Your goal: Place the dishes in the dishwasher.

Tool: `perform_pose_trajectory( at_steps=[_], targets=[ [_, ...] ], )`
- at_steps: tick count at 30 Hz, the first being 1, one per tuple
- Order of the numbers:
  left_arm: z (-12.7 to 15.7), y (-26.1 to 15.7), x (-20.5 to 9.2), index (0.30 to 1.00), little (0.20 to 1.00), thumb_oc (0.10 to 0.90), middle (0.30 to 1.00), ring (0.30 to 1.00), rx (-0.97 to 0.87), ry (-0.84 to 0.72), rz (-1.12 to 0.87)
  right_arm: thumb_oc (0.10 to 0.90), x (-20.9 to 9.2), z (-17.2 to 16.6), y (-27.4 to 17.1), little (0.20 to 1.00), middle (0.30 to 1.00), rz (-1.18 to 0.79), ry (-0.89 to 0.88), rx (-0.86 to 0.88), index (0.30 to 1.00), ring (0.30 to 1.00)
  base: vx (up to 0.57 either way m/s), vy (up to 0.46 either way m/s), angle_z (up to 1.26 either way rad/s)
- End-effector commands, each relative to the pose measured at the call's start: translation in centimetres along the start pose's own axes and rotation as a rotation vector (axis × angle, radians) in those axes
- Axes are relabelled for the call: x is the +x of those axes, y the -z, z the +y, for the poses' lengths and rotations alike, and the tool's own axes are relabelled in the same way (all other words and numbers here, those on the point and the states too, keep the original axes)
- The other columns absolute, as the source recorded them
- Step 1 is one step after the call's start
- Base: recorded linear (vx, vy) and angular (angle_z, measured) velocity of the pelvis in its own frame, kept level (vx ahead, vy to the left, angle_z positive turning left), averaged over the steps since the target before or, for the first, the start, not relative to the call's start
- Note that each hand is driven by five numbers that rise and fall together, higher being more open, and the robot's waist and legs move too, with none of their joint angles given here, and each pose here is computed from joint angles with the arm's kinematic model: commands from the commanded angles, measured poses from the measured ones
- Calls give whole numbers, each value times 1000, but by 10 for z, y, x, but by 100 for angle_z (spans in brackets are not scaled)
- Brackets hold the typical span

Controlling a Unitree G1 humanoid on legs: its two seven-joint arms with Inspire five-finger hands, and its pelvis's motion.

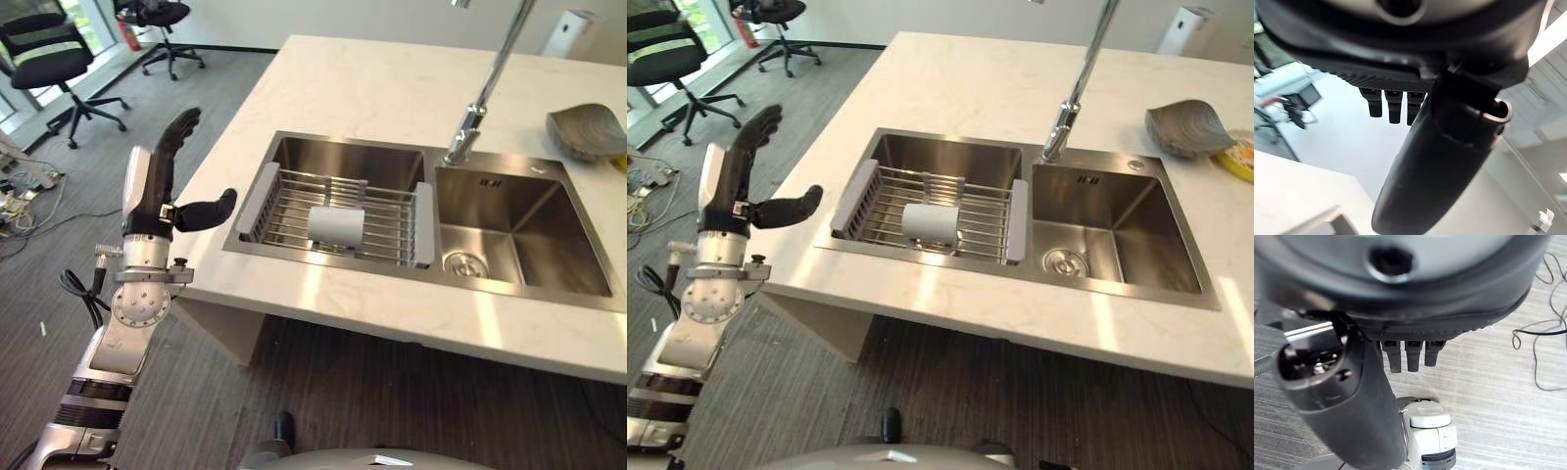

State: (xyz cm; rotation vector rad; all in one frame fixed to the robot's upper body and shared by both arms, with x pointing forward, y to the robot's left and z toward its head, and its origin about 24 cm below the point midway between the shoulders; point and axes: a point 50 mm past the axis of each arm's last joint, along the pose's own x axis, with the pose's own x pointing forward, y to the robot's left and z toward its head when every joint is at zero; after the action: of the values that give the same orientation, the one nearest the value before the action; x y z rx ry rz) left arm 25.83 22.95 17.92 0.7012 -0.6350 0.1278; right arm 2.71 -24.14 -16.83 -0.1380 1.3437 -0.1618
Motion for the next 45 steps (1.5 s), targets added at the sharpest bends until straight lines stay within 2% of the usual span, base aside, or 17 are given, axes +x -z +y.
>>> perform_pose_trajectory(
  at_steps=[1,4,7,8,9,10,12,13,17,32,45],
  targets=[
    [6,-65,28,900,900,800,900,900,78,40,-395,800,1,15,-9,900,900,-28,-79,-107,900,900,-28,206,-46],
    [-4,-84,35,900,900,800,900,900,170,142,-489,800,3,20,-22,900,900,-58,-95,-139,900,900,-95,228,-50],
    [-10,-84,38,900,900,800,900,900,320,193,-505,800,3,22,-24,900,900,-67,-115,-179,900,900,-7,95,-106],
    [-11,-84,39,900,900,800,900,900,320,194,-507,800,3,22,-24,900,900,-67,-115,-177,900,900,44,20,-57],
    [-14,-79,41,900,900,800,900,900,341,226,-480,800,3,21,-25,900,900,-68,-120,-180,900,900,67,-4,-15],
    [-27,-61,44,900,900,800,900,900,354,291,-362,800,3,16,-22,900,900,-43,-119,-189,900,900,71,-8,-33],
    [-28,-61,44,900,900,800,900,900,353,291,-362,800,3,15,-22,900,900,-42,-118,-188,900,900,45,-4,-36],
    [-31,-46,45,900,900,800,900,900,359,319,-272,800,3,12,-22,900,900,-26,-114,-194,900,900,49,-11,-30],
    [-43,-22,47,900,900,800,900,900,334,340,-125,800,3,12,-16,900,900,1,-122,-166,900,900,74,-39,-14],
    [-58,6,43,900,900,800,900,900,374,501,-4,800,2,25,-23,900,900,-44,-173,-211,900,900,18,-39,4],
    [-96,30,38,900,900,800,900,900,386,633,122,800,2,15,-18,900,900,-19,-144,-230,900,900,-2,-12,0]
  ],
)
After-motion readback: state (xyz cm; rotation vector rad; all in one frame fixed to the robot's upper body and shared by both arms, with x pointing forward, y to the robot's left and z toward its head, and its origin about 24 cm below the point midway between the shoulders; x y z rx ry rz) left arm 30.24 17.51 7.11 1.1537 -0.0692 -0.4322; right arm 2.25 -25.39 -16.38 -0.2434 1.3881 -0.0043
